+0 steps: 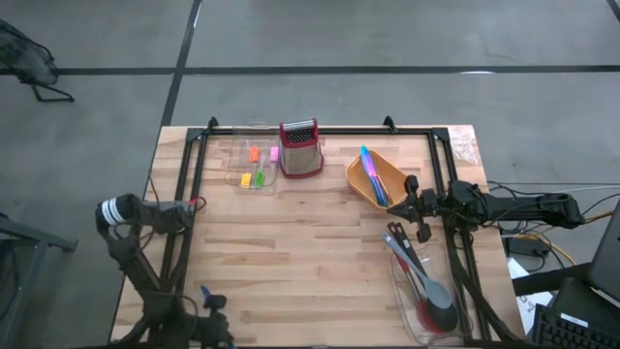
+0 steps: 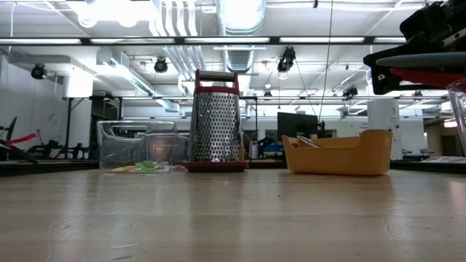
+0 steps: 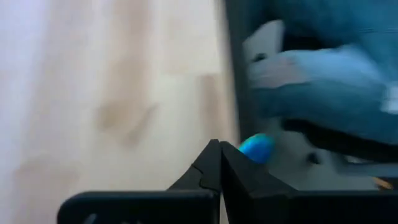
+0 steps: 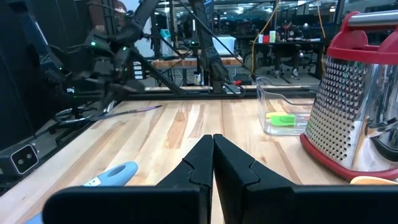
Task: Pick & Place Kitchen Items
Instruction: Put the blue table knife into the orange bin
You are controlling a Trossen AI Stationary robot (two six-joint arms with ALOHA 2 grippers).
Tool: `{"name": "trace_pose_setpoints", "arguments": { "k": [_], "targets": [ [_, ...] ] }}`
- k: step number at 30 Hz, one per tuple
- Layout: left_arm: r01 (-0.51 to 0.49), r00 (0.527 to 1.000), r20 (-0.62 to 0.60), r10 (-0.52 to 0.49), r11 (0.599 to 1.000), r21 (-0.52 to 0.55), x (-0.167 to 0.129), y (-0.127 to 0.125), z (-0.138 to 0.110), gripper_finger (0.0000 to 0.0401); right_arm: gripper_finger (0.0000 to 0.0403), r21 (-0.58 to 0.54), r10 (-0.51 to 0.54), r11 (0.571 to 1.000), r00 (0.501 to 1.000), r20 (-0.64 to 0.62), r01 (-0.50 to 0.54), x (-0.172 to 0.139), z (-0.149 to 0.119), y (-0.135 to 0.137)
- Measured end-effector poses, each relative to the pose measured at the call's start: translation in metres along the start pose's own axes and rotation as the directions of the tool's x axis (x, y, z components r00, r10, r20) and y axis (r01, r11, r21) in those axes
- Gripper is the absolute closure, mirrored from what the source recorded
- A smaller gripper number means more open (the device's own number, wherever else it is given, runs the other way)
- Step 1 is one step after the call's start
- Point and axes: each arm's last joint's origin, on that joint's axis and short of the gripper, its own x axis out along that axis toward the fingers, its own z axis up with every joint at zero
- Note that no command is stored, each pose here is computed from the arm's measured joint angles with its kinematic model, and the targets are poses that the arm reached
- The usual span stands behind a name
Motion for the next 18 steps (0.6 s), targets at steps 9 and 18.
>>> {"name": "trace_pose_setpoints", "arguments": {
  "k": [9, 18],
  "targets": [
    [-0.357, 0.927, -0.196, 0.32, 0.913, -0.198, -0.017, 0.036, -0.024, 0.0398, 0.0394, 0.0, 0.0, 1.0, 1.0, 0.0, 0.0, 0.0, 0.0, 0.0],
    [-0.337, 0.928, -0.245, 0.281, 0.913, -0.229, -0.017, 0.034, -0.03, 0.0398, 0.0394, 0.0, 0.0, 1.0, 1.0, 0.0, 0.0, 0.0, 0.0, 0.0]
  ]
}}
